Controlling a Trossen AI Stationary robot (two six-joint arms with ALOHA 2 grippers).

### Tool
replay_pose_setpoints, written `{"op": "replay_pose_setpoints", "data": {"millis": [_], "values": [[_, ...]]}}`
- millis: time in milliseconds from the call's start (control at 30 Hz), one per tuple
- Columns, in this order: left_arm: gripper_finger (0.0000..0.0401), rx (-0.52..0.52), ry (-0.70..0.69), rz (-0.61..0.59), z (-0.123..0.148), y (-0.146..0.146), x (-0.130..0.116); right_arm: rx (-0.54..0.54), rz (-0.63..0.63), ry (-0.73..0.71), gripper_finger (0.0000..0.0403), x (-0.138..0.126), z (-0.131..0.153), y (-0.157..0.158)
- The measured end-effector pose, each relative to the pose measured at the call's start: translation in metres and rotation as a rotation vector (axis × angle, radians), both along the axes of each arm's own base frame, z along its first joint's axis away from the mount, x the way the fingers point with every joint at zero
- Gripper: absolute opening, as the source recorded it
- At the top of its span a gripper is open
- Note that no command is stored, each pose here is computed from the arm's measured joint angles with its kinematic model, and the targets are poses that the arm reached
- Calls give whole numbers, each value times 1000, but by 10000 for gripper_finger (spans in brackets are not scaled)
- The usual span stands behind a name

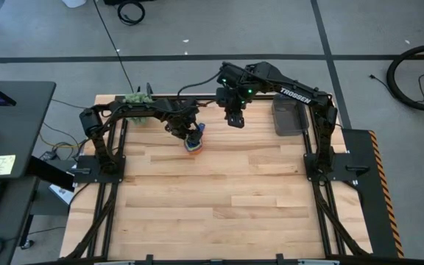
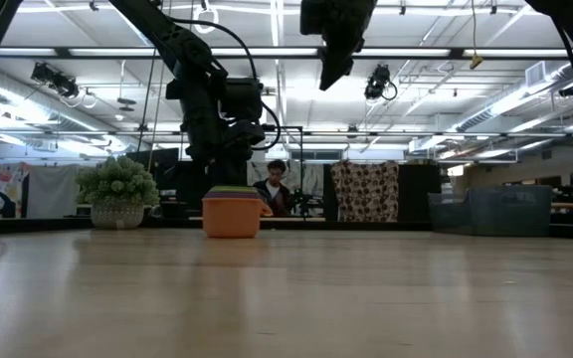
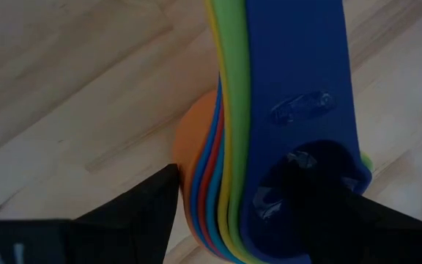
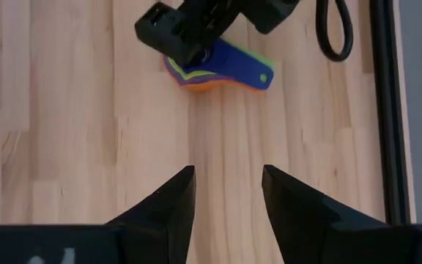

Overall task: Nest measuring cups in basket
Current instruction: Put the nested measuring cups into the black bin

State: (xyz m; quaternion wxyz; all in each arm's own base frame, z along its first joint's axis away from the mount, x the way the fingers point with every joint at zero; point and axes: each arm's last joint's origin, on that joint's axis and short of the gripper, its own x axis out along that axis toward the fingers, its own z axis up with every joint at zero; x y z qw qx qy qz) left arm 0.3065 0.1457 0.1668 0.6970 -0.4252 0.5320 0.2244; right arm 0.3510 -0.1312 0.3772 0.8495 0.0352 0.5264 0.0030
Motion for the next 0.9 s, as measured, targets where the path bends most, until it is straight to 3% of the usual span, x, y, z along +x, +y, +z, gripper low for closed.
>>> {"op": "replay_pose_setpoints", "data": {"millis": [400, 900], "values": [[252, 1, -1, -1, 0, 0, 0, -68, 7, -165, 165, 14, 8, -5], [252, 1, -12, -2, 0, 0, 1, -252, 6, -630, 165, 43, 44, -17]]}}
